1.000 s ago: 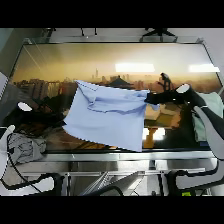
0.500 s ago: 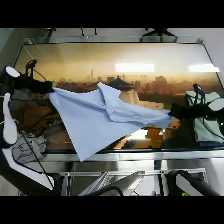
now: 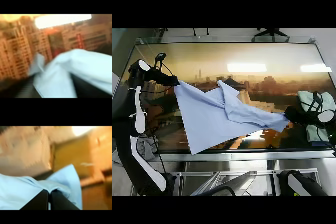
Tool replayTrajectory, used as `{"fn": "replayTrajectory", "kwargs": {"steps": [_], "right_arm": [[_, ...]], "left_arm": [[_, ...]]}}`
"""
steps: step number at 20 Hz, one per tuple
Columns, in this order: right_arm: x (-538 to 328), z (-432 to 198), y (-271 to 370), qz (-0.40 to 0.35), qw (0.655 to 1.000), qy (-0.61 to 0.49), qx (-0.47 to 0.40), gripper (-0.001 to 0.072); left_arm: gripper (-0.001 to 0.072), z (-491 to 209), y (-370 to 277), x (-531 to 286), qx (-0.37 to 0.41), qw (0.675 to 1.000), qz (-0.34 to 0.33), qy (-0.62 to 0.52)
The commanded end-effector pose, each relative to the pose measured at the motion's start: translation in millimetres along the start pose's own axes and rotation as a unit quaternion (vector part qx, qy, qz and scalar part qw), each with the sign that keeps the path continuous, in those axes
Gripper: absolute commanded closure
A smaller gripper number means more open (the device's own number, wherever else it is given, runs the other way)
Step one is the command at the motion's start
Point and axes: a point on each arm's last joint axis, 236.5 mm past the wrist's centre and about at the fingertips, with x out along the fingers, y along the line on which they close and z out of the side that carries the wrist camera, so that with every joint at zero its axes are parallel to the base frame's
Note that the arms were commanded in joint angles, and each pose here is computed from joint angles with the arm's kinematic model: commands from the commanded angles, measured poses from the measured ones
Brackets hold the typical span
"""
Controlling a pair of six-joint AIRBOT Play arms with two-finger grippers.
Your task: Fold the shirts.
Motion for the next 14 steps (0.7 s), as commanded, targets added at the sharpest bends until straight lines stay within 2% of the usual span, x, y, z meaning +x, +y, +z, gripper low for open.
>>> {"fn": "replayTrajectory", "kwargs": {"steps": [1, 3, 7, 10, 11, 12, 14], "right_arm": [[6.7, 49.6, 14.8, 0.037, 0.995, -0.094, 0.006, 0.0673], [7.7, 57.5, 9.6, 0.028, 0.994, -0.098, -0.032, 0.0300], [-16.0, 57.2, -31.7, -0.021, 0.995, -0.038, -0.085, 0.0298], [-34.4, 49.7, -39.4, -0.020, 0.975, 0.008, -0.220, 0.0297], [-33.8, 45.2, -36.3, -0.014, 0.964, 0.016, -0.264, 0.0277], [-31.0, 40.0, -31.5, -0.005, 0.960, 0.026, -0.279, 0.0179], [-21.2, 29.7, -20.7, 0.012, 0.957, 0.045, -0.287, 0.0167]], "left_arm": [[0.0032, -12.9, -20.5, -26.5, -0.020, 0.999, -0.017, 0.035], [0.0032, -37.1, -30.5, -50.0, -0.055, 0.995, -0.027, 0.076], [0.0052, -135.9, -65.7, -74.7, -0.140, 0.964, -0.058, 0.218], [0.0051, -229.9, -108.2, -75.0, -0.164, 0.938, -0.072, 0.296], [0.0051, -260.1, -120.7, -73.1, -0.170, 0.933, -0.071, 0.310], [0.0051, -287.3, -132.1, -72.0, -0.178, 0.928, -0.069, 0.321], [0.0051, -339.1, -157.7, -69.6, -0.192, 0.916, -0.081, 0.343]]}}
